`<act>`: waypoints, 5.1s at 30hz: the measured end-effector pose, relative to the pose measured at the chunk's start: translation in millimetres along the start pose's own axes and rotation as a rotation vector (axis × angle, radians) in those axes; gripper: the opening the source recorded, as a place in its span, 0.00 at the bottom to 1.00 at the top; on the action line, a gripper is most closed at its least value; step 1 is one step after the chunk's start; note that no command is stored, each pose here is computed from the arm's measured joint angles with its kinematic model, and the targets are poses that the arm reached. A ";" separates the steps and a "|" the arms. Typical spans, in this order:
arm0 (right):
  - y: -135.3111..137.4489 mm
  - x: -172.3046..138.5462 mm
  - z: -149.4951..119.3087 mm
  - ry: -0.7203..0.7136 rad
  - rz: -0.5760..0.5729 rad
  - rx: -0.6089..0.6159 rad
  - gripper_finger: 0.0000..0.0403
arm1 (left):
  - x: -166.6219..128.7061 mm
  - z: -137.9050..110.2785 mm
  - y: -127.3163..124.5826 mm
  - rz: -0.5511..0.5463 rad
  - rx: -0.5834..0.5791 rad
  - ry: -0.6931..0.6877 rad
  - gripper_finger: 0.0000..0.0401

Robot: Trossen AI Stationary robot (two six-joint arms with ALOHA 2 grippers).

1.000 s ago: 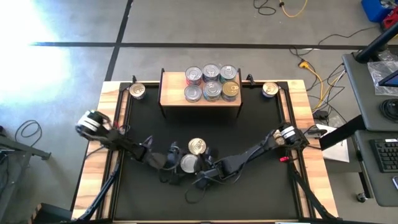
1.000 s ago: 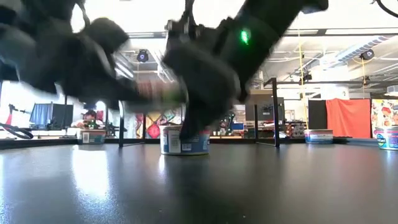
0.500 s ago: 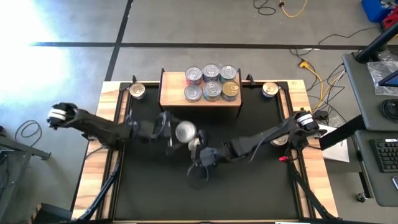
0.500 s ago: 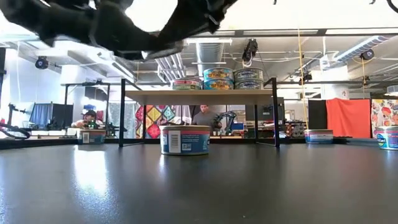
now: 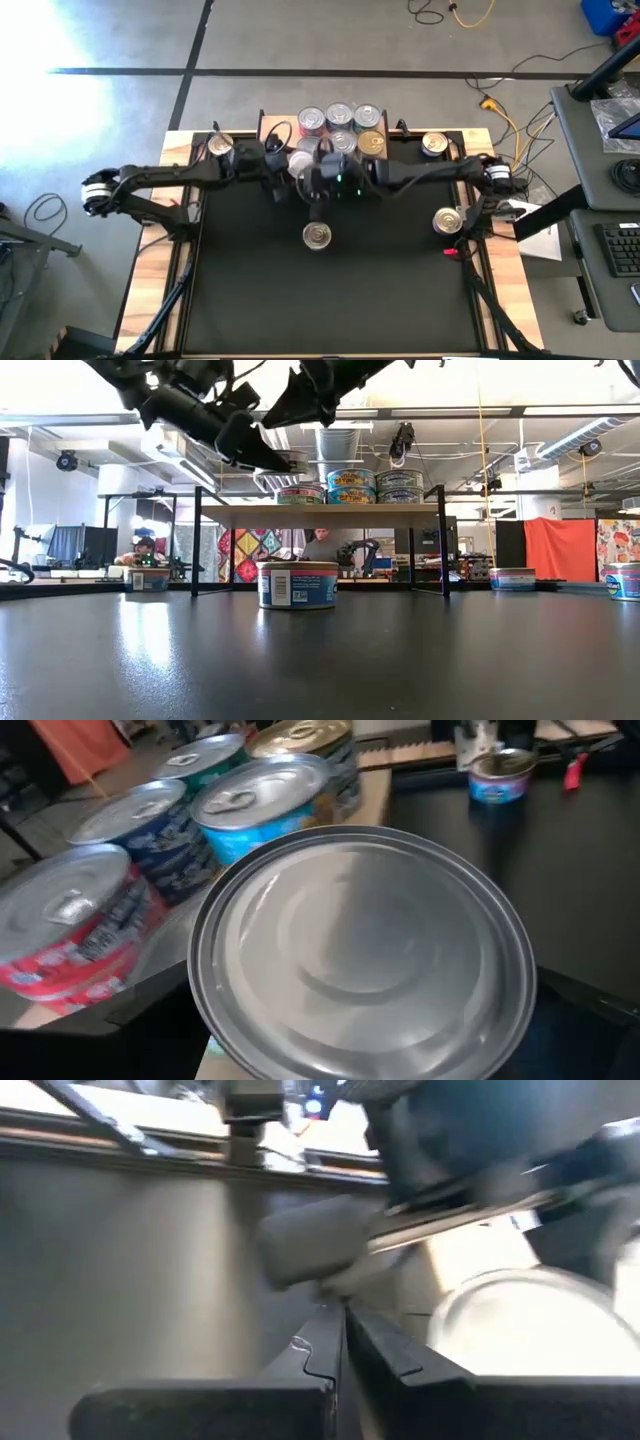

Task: Stack canned seafood by type on shelf
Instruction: Stack the white green tuna can on top of the white green tuna can on the shelf

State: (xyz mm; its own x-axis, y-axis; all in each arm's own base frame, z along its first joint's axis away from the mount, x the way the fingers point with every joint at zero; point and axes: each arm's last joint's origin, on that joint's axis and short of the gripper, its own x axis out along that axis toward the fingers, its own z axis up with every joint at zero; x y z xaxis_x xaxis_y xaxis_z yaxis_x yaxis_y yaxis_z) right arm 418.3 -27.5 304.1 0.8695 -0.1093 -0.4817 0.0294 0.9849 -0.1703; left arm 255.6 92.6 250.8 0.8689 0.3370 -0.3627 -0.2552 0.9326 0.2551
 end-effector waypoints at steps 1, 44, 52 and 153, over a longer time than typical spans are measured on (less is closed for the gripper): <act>-8.7 -2.5 4.2 0.003 -0.017 -0.013 0.03 | 0.6 2.6 4.7 0.001 0.000 0.009 0.96; -109.9 -1.2 -17.7 0.159 -0.124 -0.089 0.03 | 47.5 20.3 78.3 -0.139 0.036 0.125 0.97; -110.9 2.5 -32.1 0.192 -0.125 -0.089 0.03 | 53.1 17.9 79.1 -0.136 0.008 0.167 0.99; -122.4 12.9 -36.6 0.195 -0.100 -0.046 0.03 | 42.7 24.7 89.6 -0.137 -0.078 0.310 1.00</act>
State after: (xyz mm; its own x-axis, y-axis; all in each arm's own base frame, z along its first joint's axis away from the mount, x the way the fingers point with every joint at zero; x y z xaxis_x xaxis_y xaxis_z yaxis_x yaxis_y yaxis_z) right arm 407.9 -154.3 287.3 0.7515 -0.2347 -0.6166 0.0849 0.9612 -0.2624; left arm 280.4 187.3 280.3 0.7299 0.2205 -0.6471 -0.1874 0.9748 0.1208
